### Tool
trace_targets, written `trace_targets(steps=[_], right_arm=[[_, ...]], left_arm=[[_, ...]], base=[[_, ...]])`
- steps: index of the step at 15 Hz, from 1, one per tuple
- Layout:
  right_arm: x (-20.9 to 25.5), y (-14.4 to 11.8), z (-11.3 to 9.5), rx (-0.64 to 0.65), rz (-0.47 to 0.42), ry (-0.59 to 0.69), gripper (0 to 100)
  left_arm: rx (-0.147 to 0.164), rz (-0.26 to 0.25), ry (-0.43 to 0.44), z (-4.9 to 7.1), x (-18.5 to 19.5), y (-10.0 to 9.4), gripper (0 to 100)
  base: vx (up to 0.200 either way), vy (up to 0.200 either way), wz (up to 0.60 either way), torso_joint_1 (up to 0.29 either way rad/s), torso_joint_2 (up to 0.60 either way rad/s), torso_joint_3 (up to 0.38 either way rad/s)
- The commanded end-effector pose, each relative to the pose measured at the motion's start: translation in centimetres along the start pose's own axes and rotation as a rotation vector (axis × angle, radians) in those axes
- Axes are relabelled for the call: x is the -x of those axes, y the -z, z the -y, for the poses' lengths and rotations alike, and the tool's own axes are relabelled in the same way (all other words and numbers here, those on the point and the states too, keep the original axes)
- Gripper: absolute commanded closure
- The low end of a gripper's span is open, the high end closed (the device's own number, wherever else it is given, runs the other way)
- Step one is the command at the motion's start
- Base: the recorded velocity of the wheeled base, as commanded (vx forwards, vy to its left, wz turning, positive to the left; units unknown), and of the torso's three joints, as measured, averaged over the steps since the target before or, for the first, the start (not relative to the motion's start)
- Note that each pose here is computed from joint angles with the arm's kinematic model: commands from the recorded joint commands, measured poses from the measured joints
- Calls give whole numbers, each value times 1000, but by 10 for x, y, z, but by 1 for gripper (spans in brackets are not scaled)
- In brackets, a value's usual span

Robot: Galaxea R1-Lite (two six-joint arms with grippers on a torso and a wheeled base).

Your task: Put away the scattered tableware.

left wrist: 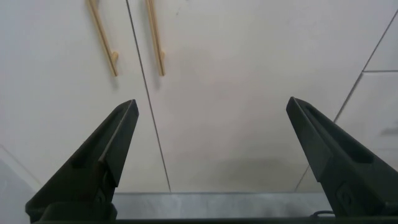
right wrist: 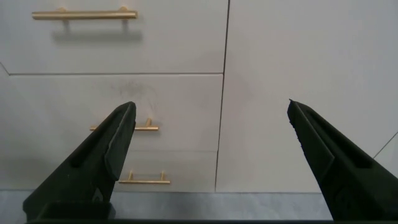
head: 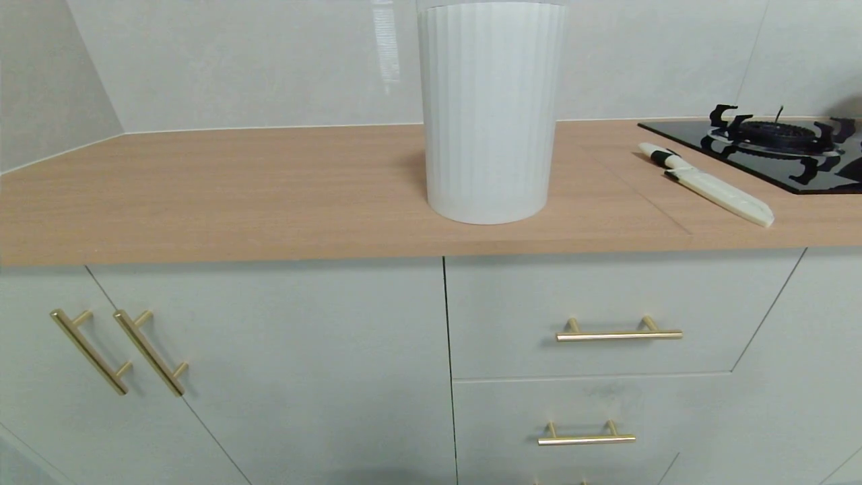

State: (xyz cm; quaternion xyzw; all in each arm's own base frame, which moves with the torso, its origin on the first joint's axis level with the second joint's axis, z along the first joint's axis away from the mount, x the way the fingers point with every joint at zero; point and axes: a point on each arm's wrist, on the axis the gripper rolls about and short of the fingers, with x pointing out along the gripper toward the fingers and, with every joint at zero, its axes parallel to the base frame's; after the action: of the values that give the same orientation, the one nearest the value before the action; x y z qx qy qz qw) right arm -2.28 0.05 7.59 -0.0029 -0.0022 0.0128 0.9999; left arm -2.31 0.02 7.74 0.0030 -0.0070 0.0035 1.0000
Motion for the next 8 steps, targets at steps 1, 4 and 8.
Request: trace_targets(steps=[1,4,8], right_arm=[[0,0,0,0,-1,-1,0],[0,0,0,0,-1,1,0],[0,0,0,0,0,1,0]], left_arm=[[0,0,-1,0,0,0,0],[0,0,1,0,0,0,0],[2,0,1,0,0,0,0]], base=[[0,0,0,0,0,0],[0,0,0,0,0,0],[0,0,0,0,0,0]])
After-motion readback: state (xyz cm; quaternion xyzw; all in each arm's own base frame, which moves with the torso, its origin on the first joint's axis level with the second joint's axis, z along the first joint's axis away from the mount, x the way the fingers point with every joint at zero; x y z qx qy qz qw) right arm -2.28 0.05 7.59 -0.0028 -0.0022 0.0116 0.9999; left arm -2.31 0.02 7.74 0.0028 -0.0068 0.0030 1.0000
